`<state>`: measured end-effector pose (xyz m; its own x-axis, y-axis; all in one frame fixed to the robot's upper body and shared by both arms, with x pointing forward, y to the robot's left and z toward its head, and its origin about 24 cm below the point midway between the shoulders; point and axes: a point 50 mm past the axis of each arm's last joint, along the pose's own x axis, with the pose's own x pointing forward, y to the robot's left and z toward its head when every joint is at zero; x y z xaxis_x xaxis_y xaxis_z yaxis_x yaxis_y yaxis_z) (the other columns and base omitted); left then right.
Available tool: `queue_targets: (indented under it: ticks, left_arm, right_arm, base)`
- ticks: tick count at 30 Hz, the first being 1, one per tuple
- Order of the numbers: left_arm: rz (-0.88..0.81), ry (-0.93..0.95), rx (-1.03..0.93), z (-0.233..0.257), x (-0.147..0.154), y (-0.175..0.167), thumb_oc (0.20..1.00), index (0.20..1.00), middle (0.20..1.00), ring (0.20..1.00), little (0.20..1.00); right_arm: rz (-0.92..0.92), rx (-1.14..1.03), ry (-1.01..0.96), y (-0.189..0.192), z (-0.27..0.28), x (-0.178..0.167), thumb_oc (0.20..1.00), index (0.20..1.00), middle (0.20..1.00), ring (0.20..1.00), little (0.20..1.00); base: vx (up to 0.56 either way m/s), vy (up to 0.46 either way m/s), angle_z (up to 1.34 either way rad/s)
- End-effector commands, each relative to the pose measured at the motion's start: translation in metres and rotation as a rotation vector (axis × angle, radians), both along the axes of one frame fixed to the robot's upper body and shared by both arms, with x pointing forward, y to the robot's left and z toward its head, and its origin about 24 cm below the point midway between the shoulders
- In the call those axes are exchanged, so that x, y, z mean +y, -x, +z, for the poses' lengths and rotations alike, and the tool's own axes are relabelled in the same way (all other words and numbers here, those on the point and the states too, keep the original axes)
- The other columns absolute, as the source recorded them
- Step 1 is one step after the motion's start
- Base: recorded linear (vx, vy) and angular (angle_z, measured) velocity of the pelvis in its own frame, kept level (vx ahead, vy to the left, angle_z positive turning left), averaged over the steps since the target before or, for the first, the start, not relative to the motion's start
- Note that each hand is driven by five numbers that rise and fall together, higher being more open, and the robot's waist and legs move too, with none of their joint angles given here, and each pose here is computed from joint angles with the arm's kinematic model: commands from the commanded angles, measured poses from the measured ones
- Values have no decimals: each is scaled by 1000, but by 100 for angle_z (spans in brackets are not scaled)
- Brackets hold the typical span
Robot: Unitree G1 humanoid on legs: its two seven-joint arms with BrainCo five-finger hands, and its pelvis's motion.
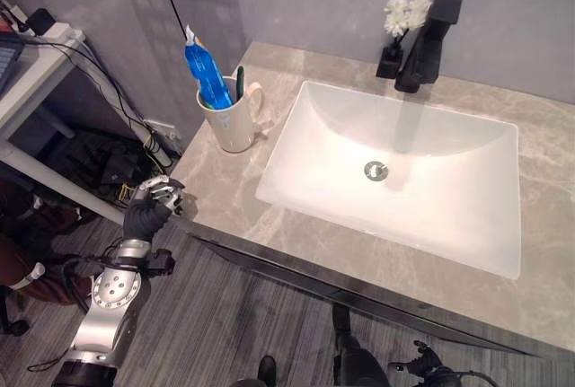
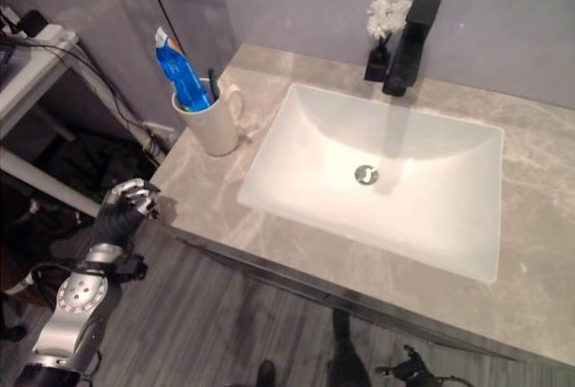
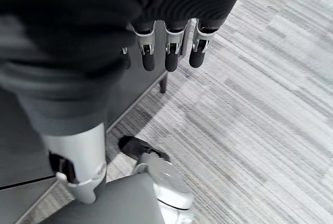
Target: Put brush and paste in cup on sink, flatten towel.
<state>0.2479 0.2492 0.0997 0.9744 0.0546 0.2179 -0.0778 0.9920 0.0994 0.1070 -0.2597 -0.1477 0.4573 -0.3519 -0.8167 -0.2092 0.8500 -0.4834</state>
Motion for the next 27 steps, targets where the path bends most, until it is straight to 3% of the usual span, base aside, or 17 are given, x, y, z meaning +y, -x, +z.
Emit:
queue_targets:
  ticks: [1,9,27]
  left_arm:
    - [20,-51,-139,33,7,-6,200,200,200,200,200]
    - [-104,20,-137,41,-10,-17,200,200,200,200,200]
    - [-81,124,-192,56,-22,-44,200,200,200,200,200]
  right_arm:
    - [2,-5,-24,-2,-1,7,1000,1000,1000,1000,1000]
    - [22,12,-19,-6,-1,8,1000,1000,1000,1000,1000]
    - [67,-30,-28,-19,2,16,1000,1000,1000,1000,1000]
  base:
    - [-1,-9,3]
    - [7,-15,5]
    - [7,-2,1]
